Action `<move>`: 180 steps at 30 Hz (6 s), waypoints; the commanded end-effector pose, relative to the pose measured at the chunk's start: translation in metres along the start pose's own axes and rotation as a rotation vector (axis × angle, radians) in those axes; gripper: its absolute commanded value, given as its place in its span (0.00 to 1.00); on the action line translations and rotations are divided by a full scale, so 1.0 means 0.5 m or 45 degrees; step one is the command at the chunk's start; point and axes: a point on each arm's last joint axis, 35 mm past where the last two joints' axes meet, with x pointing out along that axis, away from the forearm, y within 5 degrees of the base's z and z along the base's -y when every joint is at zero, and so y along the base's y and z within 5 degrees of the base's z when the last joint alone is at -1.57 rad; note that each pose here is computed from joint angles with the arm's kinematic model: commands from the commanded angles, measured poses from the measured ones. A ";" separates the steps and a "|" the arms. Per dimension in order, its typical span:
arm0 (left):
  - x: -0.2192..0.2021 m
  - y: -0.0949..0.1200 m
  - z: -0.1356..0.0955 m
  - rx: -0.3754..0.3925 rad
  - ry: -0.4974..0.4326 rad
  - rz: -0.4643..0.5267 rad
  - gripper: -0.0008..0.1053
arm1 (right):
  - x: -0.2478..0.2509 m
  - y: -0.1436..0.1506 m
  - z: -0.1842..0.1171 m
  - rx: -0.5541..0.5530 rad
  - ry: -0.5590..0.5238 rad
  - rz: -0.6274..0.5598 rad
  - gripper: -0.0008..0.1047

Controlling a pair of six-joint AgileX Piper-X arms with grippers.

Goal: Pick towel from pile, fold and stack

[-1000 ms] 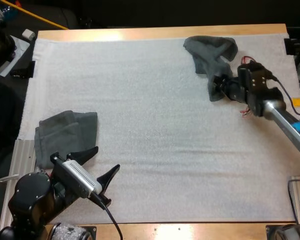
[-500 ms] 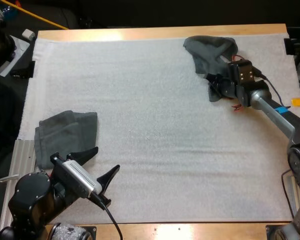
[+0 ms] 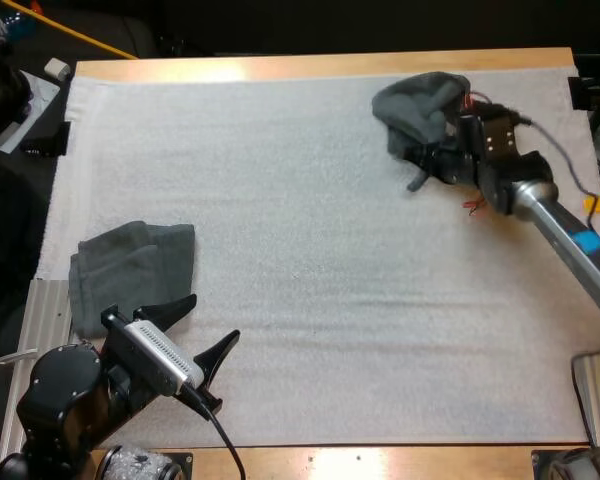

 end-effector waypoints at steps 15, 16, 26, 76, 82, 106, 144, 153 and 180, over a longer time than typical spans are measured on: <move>-0.002 -0.003 0.005 -0.007 -0.016 -0.019 0.59 | -0.362 0.164 0.044 -0.456 -0.314 0.085 0.01; -0.002 -0.003 0.005 -0.008 -0.015 -0.018 0.59 | -0.380 0.172 0.036 -0.464 -0.306 0.101 0.01; -0.004 -0.004 0.004 -0.012 -0.015 -0.021 0.59 | -0.489 0.241 -0.067 -0.544 -0.029 0.251 0.01; 0.000 -0.003 0.004 -0.021 0.000 -0.027 0.59 | -0.316 0.209 -0.133 -0.552 0.413 -0.027 0.49; -0.001 -0.002 0.003 -0.019 0.001 -0.016 0.59 | -0.307 0.218 -0.147 -0.561 0.413 -0.028 0.48; -0.002 -0.001 -0.023 -0.080 0.141 -0.009 0.59 | -0.167 0.262 -0.338 -0.575 0.601 0.136 0.48; -0.008 -0.003 -0.055 -0.163 0.321 -0.023 0.58 | -0.152 0.297 -0.241 -0.420 0.275 0.154 0.01; -0.009 -0.003 -0.053 -0.159 0.314 -0.021 0.58 | -0.186 0.345 -0.135 -0.460 -0.012 0.159 0.02; -0.008 -0.003 -0.052 -0.149 0.306 -0.020 0.59 | -0.258 0.302 -0.168 -0.605 0.351 0.006 0.57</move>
